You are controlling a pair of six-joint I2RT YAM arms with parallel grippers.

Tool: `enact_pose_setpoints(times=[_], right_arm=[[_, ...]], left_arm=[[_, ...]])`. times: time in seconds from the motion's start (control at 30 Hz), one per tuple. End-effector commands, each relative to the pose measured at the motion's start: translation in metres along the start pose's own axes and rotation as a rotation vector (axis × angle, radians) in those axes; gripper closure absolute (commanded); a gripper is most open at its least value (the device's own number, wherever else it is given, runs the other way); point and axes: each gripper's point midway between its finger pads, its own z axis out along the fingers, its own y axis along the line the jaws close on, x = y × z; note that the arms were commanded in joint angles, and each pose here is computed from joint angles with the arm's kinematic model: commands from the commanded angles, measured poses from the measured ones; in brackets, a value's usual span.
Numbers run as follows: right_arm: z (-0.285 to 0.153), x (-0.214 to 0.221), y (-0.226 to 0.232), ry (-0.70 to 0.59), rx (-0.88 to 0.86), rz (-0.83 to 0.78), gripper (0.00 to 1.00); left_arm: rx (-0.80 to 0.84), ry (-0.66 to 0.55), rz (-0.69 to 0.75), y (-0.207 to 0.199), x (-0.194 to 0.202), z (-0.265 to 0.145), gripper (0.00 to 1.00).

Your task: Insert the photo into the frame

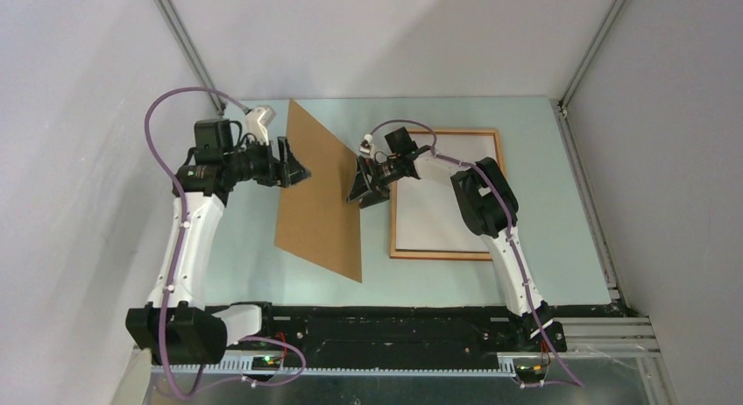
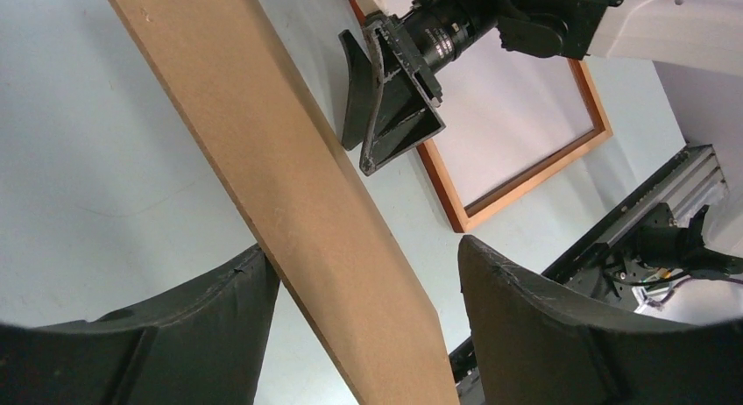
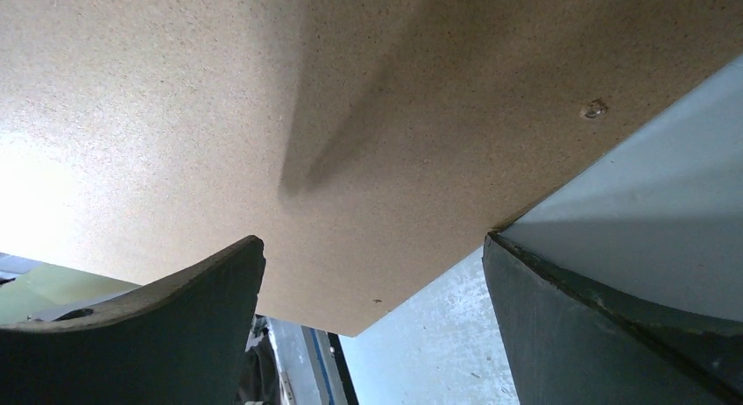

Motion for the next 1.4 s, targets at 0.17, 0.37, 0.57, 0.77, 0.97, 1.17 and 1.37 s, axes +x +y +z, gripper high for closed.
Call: enact_pose_setpoints(times=[0.17,0.37,0.57,0.77,0.97,1.17,1.37], right_arm=[[-0.018,-0.006,0.003,-0.030,-0.007,0.001,0.01],[-0.034,-0.012,0.008,-0.051,0.010,-0.014,0.01],[-0.051,-0.017,0.023,-0.071,0.000,-0.037,0.01],[-0.083,-0.032,0.053,-0.142,0.012,-0.078,0.01],[-0.125,-0.046,0.094,-0.241,0.023,-0.102,0.01],[-0.150,-0.057,0.148,-0.321,-0.004,-0.149,0.00],[-0.153,-0.058,0.172,-0.344,-0.021,-0.160,0.01]], left_arm=[[0.043,-0.041,0.083,-0.042,-0.025,0.000,0.22],[0.084,-0.040,0.106,-0.061,-0.036,0.005,0.20],[0.113,-0.017,0.118,-0.073,-0.040,0.017,0.19],[0.125,0.007,0.130,-0.077,-0.037,0.026,0.18],[0.171,0.037,0.150,-0.087,-0.031,0.034,0.16],[0.159,0.041,0.157,-0.087,-0.033,0.038,0.14],[0.036,0.025,0.145,-0.068,-0.039,0.043,0.19]])
